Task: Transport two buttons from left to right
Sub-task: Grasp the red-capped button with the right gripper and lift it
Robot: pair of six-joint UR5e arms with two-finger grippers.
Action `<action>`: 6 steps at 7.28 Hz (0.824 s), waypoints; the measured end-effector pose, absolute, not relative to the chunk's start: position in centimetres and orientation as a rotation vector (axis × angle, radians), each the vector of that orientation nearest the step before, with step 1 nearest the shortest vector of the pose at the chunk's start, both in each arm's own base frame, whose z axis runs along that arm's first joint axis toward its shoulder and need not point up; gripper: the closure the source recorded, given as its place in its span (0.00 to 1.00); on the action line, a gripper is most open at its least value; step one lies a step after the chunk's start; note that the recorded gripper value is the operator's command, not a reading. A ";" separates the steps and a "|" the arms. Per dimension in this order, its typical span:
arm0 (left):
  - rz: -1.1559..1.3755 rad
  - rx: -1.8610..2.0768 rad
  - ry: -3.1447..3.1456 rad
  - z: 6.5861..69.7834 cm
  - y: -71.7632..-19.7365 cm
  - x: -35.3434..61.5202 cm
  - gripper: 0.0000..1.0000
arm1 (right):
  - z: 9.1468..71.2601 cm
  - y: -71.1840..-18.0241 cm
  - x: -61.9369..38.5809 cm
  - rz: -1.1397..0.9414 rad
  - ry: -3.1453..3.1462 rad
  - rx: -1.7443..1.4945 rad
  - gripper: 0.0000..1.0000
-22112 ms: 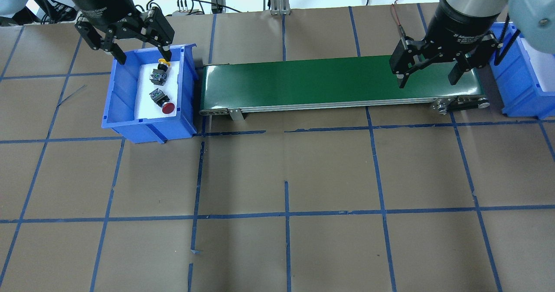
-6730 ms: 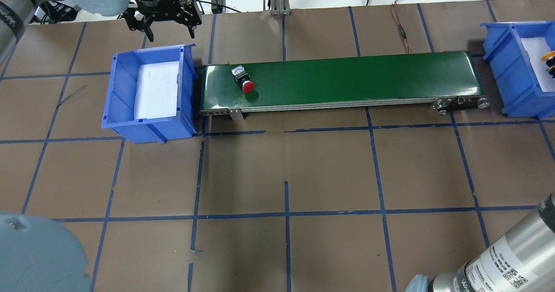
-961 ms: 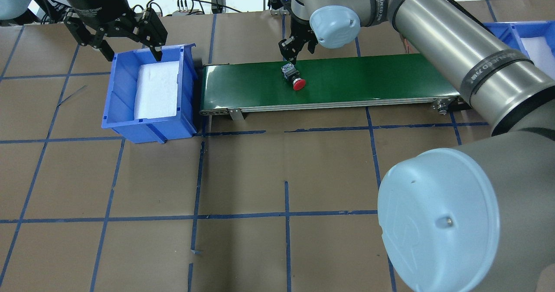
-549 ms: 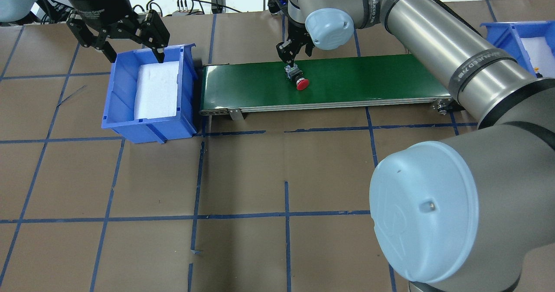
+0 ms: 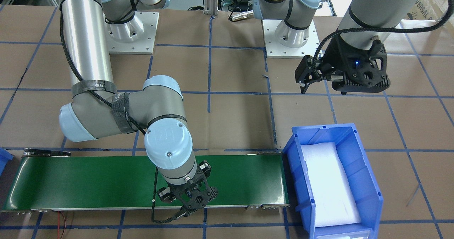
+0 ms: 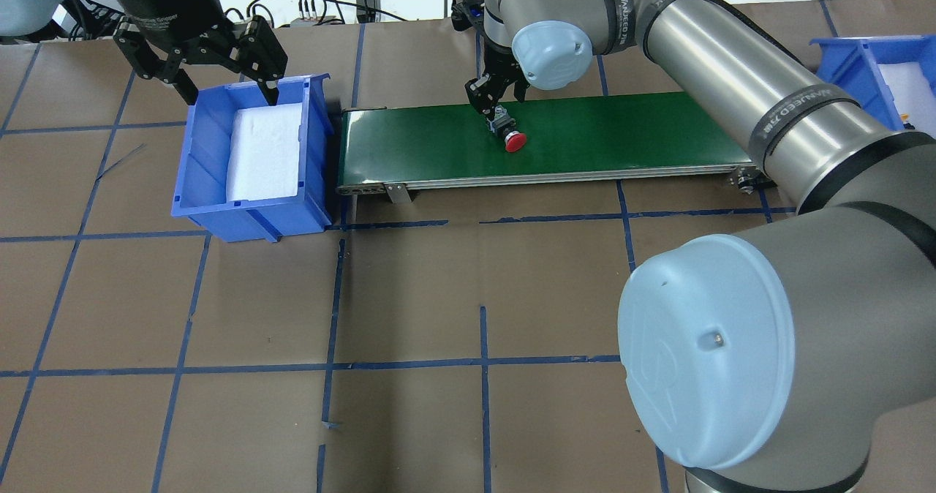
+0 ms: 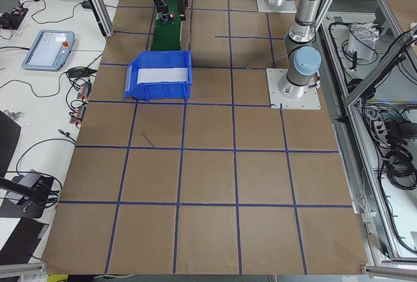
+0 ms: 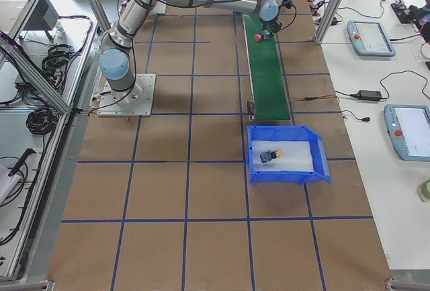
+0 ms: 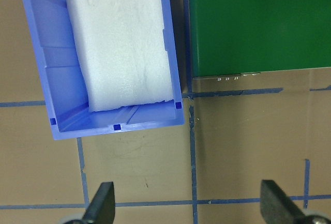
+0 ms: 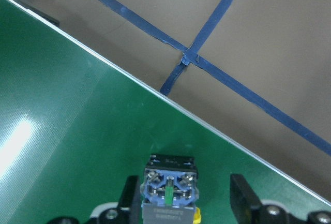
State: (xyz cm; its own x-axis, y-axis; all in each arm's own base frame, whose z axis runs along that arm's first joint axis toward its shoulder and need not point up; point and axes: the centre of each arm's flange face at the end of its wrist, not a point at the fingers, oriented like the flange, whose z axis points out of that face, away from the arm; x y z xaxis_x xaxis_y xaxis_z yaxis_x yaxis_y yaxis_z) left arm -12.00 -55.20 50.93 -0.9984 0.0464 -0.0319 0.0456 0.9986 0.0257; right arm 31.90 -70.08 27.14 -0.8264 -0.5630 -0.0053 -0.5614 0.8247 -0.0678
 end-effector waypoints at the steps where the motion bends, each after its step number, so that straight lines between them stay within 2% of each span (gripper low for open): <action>1: 0.040 0.076 3.108 50.9 -55.2 -12.2 0.00 | 26.8 -70.1 31.9 -0.090 2.976 -0.921 0.64; 2: 0.041 0.079 3.108 50.8 -55.1 -12.2 0.00 | 26.6 -70.0 31.9 -0.084 2.974 -0.927 0.80; 3: 0.043 0.080 3.108 50.8 -55.1 -12.3 0.00 | 26.5 -70.0 31.8 -0.078 2.975 -0.931 0.88; 4: 0.044 0.080 3.107 50.8 -55.1 -12.3 0.00 | 26.6 -70.0 31.6 -0.075 2.979 -0.931 0.92; 6: 0.046 0.081 3.108 50.7 -55.1 -12.3 0.00 | 27.6 -70.8 29.6 -0.078 2.984 -0.938 0.92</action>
